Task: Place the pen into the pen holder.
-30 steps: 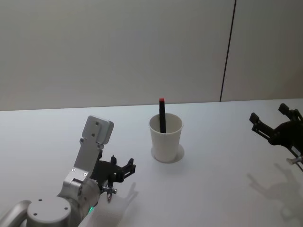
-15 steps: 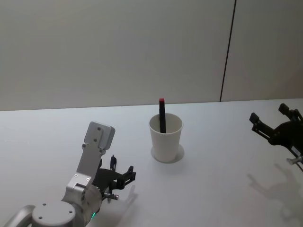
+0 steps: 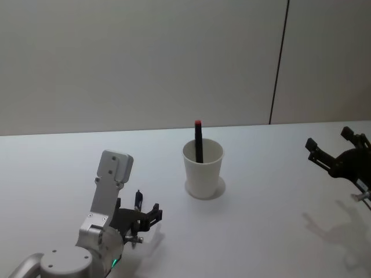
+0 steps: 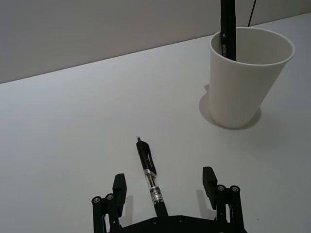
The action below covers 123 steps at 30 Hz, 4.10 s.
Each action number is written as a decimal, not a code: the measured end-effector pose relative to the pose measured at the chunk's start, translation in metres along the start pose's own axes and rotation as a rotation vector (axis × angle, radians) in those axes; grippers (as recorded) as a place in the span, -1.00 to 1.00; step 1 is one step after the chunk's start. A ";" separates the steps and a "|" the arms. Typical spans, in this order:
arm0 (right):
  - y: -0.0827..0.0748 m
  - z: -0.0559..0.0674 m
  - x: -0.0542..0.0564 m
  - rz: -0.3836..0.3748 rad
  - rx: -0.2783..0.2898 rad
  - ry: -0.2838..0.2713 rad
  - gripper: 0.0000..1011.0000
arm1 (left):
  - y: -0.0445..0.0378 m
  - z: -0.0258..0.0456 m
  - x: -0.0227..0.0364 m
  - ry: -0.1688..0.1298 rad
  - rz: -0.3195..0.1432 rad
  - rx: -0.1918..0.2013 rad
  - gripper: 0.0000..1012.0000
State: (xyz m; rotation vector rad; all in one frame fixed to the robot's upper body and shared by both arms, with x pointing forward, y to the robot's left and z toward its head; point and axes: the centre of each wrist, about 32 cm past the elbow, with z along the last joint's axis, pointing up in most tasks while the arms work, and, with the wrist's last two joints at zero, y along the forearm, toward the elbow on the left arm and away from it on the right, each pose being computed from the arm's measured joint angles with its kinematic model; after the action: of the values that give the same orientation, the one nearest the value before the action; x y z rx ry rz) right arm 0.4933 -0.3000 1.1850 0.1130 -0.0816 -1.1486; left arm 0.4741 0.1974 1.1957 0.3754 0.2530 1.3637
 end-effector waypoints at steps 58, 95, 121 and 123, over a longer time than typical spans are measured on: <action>0.000 0.000 0.000 0.000 0.000 0.000 0.98 | -0.0114 -0.0089 0.0056 0.013 0.015 0.109 0.19; 0.000 0.000 0.000 0.000 0.000 0.000 0.98 | -0.0229 -0.0122 0.0136 -0.064 0.030 0.116 -0.75; 0.000 0.000 0.000 0.000 0.000 0.000 0.98 | -0.0174 -0.0051 0.0315 -0.217 0.079 -0.231 -0.74; 0.000 0.000 0.000 0.000 0.000 0.000 0.98 | -0.0168 -0.0044 0.0339 -0.226 0.070 -0.268 -0.74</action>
State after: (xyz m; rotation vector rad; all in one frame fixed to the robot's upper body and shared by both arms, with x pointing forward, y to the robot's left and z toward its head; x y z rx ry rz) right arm 0.4934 -0.3000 1.1850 0.1130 -0.0817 -1.1485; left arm 0.4940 0.2284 1.1863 0.3127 -0.1303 1.3897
